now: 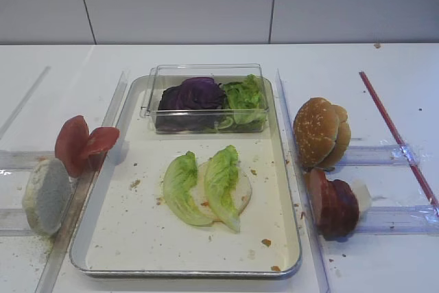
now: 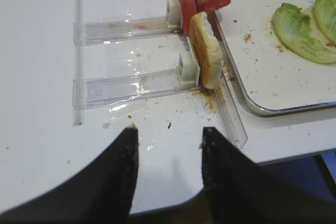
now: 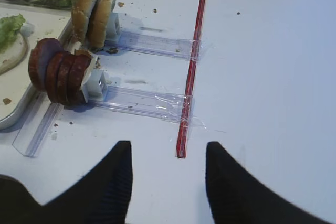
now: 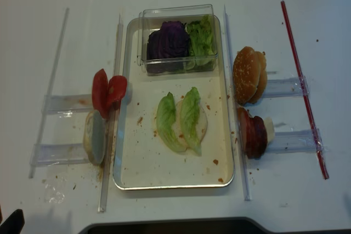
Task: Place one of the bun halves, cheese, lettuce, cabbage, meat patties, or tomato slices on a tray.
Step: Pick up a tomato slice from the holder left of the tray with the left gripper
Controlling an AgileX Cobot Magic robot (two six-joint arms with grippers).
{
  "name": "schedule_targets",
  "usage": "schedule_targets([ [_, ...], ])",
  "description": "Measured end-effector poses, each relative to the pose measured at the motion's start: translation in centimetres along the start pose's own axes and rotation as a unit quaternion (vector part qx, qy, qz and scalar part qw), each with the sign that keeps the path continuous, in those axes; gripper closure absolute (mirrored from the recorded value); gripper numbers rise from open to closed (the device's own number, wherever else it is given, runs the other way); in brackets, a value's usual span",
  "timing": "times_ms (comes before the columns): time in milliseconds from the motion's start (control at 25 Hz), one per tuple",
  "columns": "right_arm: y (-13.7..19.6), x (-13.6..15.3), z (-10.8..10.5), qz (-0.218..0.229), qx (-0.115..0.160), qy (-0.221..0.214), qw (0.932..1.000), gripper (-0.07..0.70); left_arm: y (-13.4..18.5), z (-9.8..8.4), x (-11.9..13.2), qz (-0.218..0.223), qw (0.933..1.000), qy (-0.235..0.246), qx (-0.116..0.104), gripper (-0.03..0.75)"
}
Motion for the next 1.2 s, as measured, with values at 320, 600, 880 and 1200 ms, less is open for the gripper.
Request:
schedule_targets([
  [320,0.0,0.0,0.0,0.0,0.0,0.0,1.0,0.258,0.0,0.0,0.0,0.0,1.0,0.0,0.0,0.43],
  [600,0.0,0.0,-0.03,0.0,0.0,0.001,1.0,0.258,0.0,0.0,0.0,0.0,1.0,0.0,0.0,0.43],
  [880,0.0,0.0,-0.03,0.0,-0.001,0.001,1.0,0.258,0.0,0.0,0.0,0.0,1.0,0.0,0.0,0.43],
  [1200,0.0,0.0,-0.03,0.0,-0.004,0.001,1.0,0.258,0.0,-0.07,0.0,0.0,1.0,0.003,-0.001,0.43],
])
Point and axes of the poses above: a point on each arm's last joint axis where the gripper is mounted, x pointing out along that axis toward the gripper, z along the wrist's bending axis when the last joint is at zero, y = z × x, the point moved 3 cm from there along x, pointing out along that axis toward the gripper, and after that the axes turned 1 degree about x, right-handed, at the moved point
